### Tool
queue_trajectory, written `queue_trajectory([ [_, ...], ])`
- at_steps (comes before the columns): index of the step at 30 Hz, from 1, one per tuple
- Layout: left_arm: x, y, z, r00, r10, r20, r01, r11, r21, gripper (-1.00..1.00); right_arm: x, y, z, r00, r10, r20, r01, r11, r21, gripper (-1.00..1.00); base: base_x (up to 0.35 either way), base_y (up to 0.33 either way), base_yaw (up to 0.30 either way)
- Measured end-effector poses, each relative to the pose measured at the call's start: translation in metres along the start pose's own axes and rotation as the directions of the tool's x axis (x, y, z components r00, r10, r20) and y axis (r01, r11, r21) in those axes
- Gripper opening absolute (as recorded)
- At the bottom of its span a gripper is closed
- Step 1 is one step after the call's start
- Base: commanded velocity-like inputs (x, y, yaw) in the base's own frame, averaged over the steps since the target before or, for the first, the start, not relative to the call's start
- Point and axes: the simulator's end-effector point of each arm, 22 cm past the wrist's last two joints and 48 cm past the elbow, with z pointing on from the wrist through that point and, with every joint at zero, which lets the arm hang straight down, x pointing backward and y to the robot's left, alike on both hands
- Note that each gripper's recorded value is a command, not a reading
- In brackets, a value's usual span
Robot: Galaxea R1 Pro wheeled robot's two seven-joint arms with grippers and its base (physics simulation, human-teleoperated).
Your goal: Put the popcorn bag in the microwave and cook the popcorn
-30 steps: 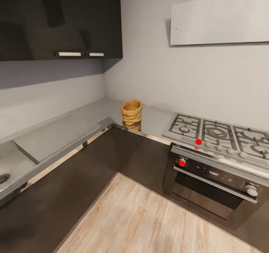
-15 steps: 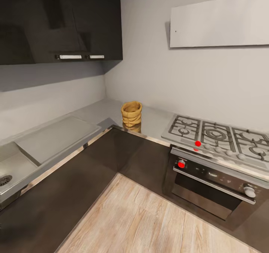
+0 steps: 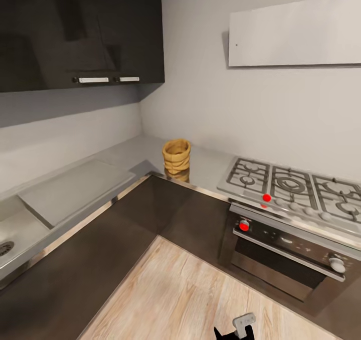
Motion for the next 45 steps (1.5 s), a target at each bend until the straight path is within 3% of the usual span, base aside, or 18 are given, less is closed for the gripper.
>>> queue_trajectory([
  [17, 0.000, -0.002, -0.018, 1.000, 0.002, 0.017, -0.002, 1.000, 0.001, 1.00, -0.001, 0.012, -0.017, 1.000, -0.007, -0.014, 0.006, 1.000, -0.017, 1.00, 0.203, 0.029, 0.000],
  [45, 0.008, -0.003, -0.042, 1.000, 0.004, 0.020, -0.004, 1.000, 0.001, 1.00, -0.011, 0.017, -0.040, 1.000, -0.009, -0.016, 0.008, 1.000, -0.018, 1.00, 0.047, 0.028, 0.000],
])
